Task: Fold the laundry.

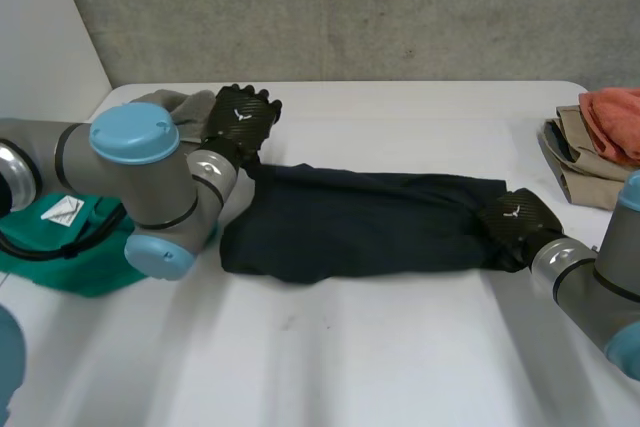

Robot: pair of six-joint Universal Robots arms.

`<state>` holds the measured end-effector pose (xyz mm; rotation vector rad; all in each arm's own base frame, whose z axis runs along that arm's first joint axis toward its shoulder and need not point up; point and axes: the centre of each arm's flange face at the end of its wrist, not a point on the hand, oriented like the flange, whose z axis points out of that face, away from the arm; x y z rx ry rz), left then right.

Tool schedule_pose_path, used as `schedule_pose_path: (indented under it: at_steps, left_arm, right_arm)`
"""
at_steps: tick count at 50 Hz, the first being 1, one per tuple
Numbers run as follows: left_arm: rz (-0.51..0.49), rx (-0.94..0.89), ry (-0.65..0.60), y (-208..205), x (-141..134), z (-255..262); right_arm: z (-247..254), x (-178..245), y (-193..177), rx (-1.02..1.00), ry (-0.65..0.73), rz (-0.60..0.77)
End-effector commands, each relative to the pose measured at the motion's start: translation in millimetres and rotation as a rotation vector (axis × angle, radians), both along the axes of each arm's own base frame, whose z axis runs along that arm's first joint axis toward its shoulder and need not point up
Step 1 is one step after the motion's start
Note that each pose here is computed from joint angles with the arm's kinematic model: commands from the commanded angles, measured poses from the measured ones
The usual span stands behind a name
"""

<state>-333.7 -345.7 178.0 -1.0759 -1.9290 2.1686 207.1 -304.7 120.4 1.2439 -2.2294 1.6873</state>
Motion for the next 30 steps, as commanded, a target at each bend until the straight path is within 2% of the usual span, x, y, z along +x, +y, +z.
schedule_pose_path:
  at_steps: [1,5,8,14,16,17,20,21,24,25,30]
  left_arm:
    - [-0.007,0.004,0.003,14,3,10]
    - [0.005,0.012,0.000,24,12,21]
    - [0.005,0.012,0.007,35,18,30]
    - [-0.009,0.043,0.079,61,27,48]
    - [-0.009,0.050,0.101,66,29,53]
    - [-0.009,0.055,0.109,68,30,53]
    - [-0.014,0.059,0.130,75,32,59]
    - [-0.012,0.059,0.131,76,32,59]
    - [-0.010,0.062,0.130,79,35,59]
    - [-0.007,0.063,0.129,80,36,59]
    - [-0.004,0.065,0.130,81,38,59]
  right_arm:
    - [0,-16,-17,-0.017,0.016,-0.072]
    - [36,-38,-23,-0.118,0.067,-0.140]
    - [57,-54,-25,-0.188,0.189,-0.146]
    - [68,-41,-26,-0.314,0.410,-0.010]
    - [72,-17,-19,-0.369,0.430,0.078]
    - [75,13,-6,-0.425,0.425,0.196]
    - [73,54,18,-0.491,0.383,0.383]
    - [67,72,33,-0.513,0.348,0.491]
    - [58,93,55,-0.533,0.303,0.646]
    - [50,104,70,-0.541,0.280,0.741]
    - [38,120,98,-0.564,0.260,0.910]
